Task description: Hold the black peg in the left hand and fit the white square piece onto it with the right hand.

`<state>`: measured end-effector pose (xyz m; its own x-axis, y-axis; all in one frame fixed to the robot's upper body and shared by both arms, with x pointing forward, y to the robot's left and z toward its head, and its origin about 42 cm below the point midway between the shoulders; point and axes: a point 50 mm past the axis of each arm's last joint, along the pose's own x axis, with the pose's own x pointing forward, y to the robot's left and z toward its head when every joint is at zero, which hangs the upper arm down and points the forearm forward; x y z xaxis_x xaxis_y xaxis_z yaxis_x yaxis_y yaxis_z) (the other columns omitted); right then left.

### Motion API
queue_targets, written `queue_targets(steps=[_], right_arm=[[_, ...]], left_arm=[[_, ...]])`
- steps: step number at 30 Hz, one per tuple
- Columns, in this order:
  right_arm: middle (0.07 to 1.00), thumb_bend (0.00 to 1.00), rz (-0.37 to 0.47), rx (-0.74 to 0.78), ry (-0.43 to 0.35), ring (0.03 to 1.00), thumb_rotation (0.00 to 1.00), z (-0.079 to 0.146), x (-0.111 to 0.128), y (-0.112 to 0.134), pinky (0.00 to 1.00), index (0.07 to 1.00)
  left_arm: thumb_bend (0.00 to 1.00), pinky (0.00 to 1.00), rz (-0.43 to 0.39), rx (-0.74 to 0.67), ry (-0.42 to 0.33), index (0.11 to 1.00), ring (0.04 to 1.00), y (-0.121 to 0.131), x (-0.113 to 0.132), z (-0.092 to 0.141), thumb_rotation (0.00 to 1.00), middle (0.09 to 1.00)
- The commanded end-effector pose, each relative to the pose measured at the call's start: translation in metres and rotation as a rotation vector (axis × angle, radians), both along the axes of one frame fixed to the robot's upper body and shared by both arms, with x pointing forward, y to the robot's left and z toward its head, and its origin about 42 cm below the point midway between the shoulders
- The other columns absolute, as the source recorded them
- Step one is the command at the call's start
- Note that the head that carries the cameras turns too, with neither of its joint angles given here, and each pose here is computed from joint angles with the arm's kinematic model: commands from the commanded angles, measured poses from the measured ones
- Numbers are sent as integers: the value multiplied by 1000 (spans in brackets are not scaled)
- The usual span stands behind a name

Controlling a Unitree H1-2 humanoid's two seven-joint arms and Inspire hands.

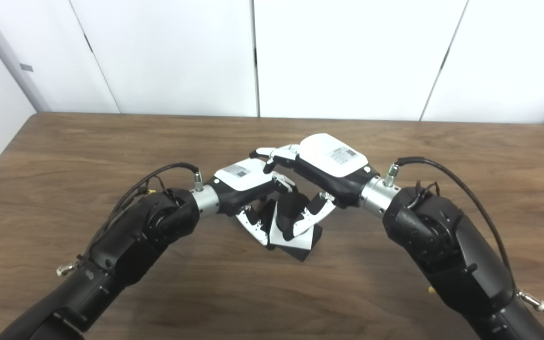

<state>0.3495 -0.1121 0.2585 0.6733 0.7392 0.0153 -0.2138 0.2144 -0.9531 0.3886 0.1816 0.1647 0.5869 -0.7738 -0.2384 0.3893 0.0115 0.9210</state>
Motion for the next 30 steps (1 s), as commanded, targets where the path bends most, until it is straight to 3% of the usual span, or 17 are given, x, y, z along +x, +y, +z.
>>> queue_targets(steps=[1,6,9,12,17,26,30], right_arm=[[910,946,32,-43,38,843,320,-1,1,9,691,899],[902,949,19,-4,19,836,329,7,2,5,694,894],[893,893,4,37,-12,823,326,18,3,-1,669,887],[858,804,-22,104,-37,782,210,29,4,-8,623,849],[834,713,-74,173,-58,763,113,45,7,-24,613,828],[792,710,-168,285,-124,718,133,63,17,-58,559,786],[732,702,-205,380,-145,654,136,65,23,-76,528,750]], left_arm=[[522,690,-81,78,72,493,834,-14,-19,-26,69,836],[522,692,-79,80,79,490,828,-13,-19,-25,67,793],[521,699,-64,83,107,488,816,-12,-18,-25,67,821],[522,716,-58,80,111,487,855,-11,-18,-26,64,845],[523,720,-60,73,106,487,856,-9,-17,-27,64,838],[523,711,-57,73,111,487,846,-6,-18,-26,64,831],[523,714,-58,76,112,487,848,-5,-18,-26,65,834]])
